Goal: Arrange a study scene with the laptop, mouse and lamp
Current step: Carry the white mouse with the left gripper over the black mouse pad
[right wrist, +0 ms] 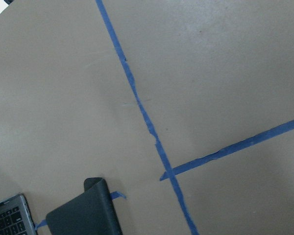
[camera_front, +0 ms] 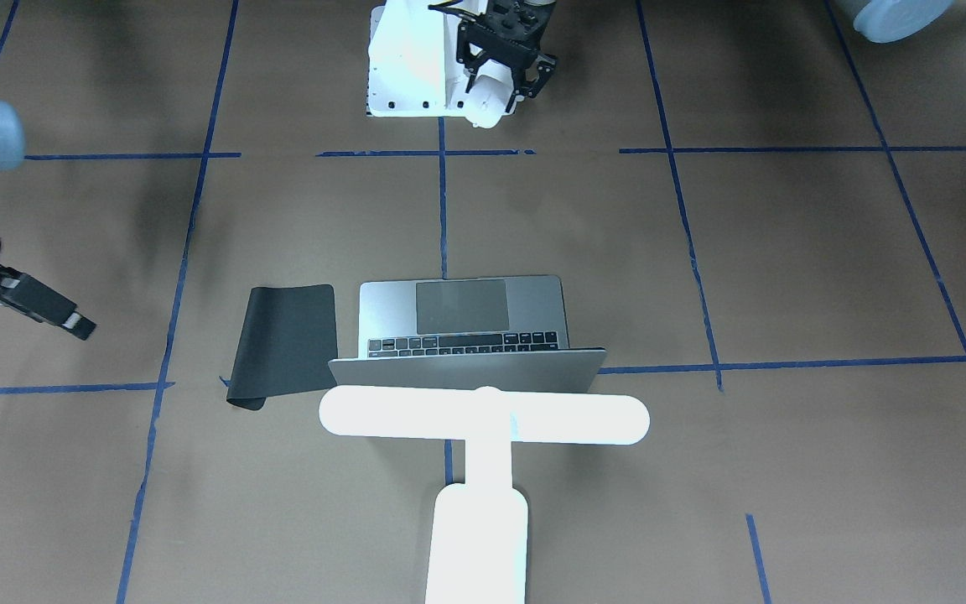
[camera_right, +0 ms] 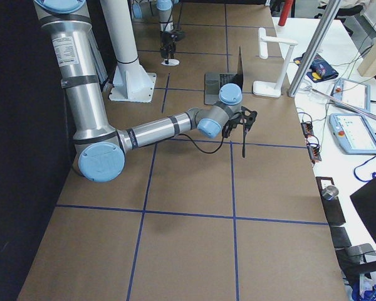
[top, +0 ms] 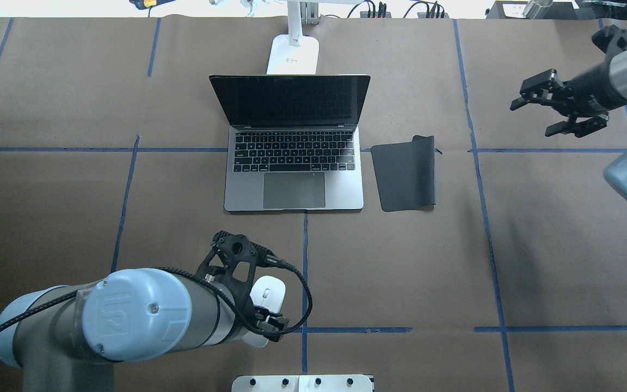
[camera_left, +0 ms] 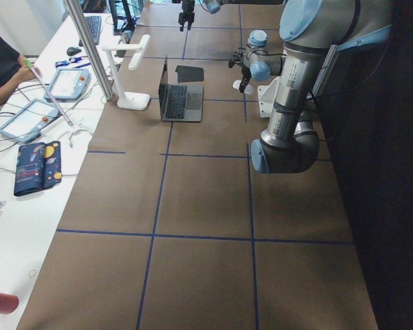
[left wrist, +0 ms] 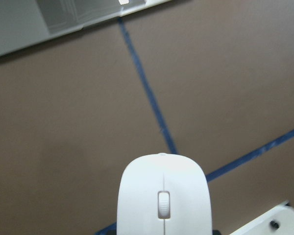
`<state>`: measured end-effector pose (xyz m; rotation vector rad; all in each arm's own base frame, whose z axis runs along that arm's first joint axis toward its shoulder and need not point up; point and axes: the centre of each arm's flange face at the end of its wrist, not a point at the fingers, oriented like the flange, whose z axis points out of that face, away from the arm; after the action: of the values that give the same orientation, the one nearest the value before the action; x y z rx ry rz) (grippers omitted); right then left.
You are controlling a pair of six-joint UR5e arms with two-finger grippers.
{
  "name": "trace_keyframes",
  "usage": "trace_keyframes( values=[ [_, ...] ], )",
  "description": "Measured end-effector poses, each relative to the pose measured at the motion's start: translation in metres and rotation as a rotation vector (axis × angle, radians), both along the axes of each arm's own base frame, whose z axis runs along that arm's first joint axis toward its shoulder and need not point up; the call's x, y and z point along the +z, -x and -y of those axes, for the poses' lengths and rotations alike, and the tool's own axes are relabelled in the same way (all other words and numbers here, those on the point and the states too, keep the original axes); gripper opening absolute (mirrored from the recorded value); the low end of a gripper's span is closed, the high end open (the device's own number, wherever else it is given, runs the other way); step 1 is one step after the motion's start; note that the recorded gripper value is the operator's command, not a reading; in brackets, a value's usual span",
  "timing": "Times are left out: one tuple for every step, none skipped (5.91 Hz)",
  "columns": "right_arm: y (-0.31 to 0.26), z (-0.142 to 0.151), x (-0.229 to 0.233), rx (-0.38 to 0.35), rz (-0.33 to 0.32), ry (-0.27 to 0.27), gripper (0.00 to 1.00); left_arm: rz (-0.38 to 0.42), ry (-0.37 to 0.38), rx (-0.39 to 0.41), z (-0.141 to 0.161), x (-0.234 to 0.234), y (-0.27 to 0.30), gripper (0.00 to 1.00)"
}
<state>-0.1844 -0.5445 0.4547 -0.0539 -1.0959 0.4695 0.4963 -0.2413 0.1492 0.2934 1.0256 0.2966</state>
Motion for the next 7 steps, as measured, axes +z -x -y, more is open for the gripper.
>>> trace_keyframes(
  values=[
    [-0.018,-0.006,0.019,-0.009,-0.018,-0.015,1.0,-0.013,0.018,-0.038,0.02,-0.021,-0.019,0.3],
    [-0.03,-0.012,0.035,-0.017,-0.035,-0.025,1.0,-0.015,0.026,-0.065,0.04,-0.042,-0.043,0.3],
    [-0.039,-0.019,0.05,-0.028,-0.053,-0.038,1.0,-0.012,0.031,-0.087,0.06,-0.059,-0.067,0.3],
    [-0.047,-0.024,0.06,-0.038,-0.067,-0.05,1.0,0.001,0.044,-0.103,0.076,-0.076,-0.095,0.3],
    [-0.05,-0.026,0.065,-0.042,-0.073,-0.055,1.0,0.006,0.075,-0.125,0.093,-0.093,-0.135,0.3],
    [-0.052,-0.028,0.068,-0.043,-0.076,-0.054,1.0,0.002,0.11,-0.153,0.112,-0.107,-0.176,0.3],
    [-0.053,-0.029,0.071,-0.043,-0.078,-0.052,1.0,0.003,0.136,-0.179,0.131,-0.122,-0.203,0.31]
  ],
)
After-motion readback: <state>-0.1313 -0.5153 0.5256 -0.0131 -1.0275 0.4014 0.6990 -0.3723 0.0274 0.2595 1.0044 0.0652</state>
